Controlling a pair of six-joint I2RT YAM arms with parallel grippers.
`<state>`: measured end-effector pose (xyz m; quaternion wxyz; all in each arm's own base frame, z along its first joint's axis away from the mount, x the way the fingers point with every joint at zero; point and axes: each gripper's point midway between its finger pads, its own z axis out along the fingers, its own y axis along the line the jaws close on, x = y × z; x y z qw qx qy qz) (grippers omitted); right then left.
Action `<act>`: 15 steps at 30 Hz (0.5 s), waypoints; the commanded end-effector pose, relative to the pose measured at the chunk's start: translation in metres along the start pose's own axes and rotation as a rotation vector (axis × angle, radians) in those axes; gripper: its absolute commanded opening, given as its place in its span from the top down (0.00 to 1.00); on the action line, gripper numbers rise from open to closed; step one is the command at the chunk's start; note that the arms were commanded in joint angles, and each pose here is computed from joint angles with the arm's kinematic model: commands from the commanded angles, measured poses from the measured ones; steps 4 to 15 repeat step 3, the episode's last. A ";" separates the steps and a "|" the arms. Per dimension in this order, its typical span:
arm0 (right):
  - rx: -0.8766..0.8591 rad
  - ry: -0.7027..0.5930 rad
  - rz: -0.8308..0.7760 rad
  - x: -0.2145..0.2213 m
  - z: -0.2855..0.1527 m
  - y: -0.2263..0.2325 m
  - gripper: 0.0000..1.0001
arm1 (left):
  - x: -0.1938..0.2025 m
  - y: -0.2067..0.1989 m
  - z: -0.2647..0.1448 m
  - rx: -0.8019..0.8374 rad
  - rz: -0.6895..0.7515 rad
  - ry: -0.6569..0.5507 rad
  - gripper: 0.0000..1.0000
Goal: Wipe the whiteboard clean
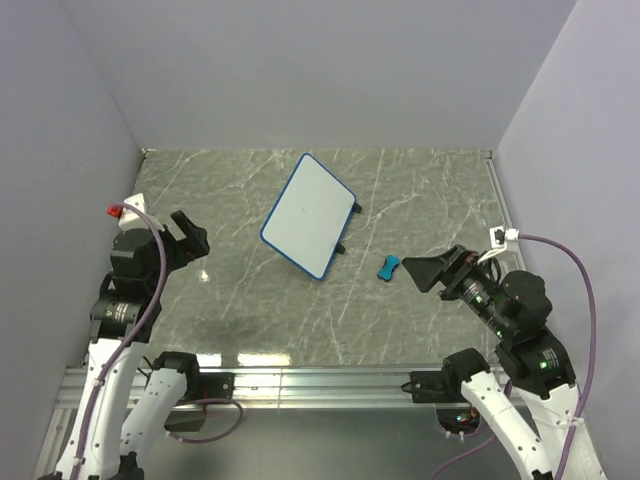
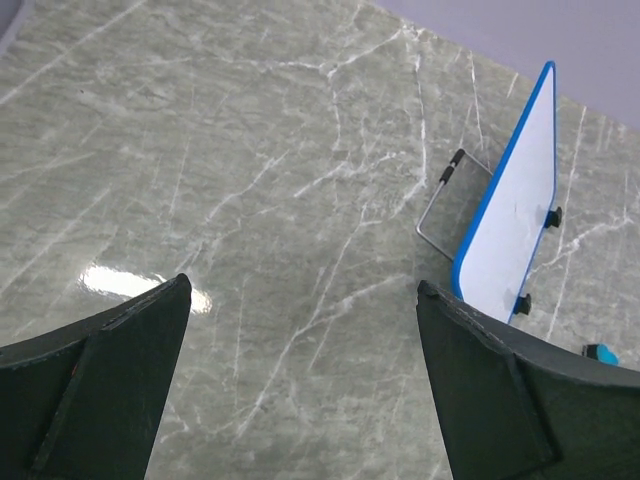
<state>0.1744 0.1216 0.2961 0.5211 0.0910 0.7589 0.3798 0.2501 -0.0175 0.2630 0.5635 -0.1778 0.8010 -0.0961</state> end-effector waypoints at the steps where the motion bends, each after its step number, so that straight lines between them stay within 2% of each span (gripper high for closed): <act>1: -0.015 0.001 -0.029 -0.002 -0.003 0.004 0.00 | -0.018 0.000 0.001 -0.003 0.022 -0.091 0.00; 15: 0.017 0.000 -0.033 -0.005 0.000 0.000 0.00 | -0.016 0.002 0.006 -0.001 0.036 -0.103 0.01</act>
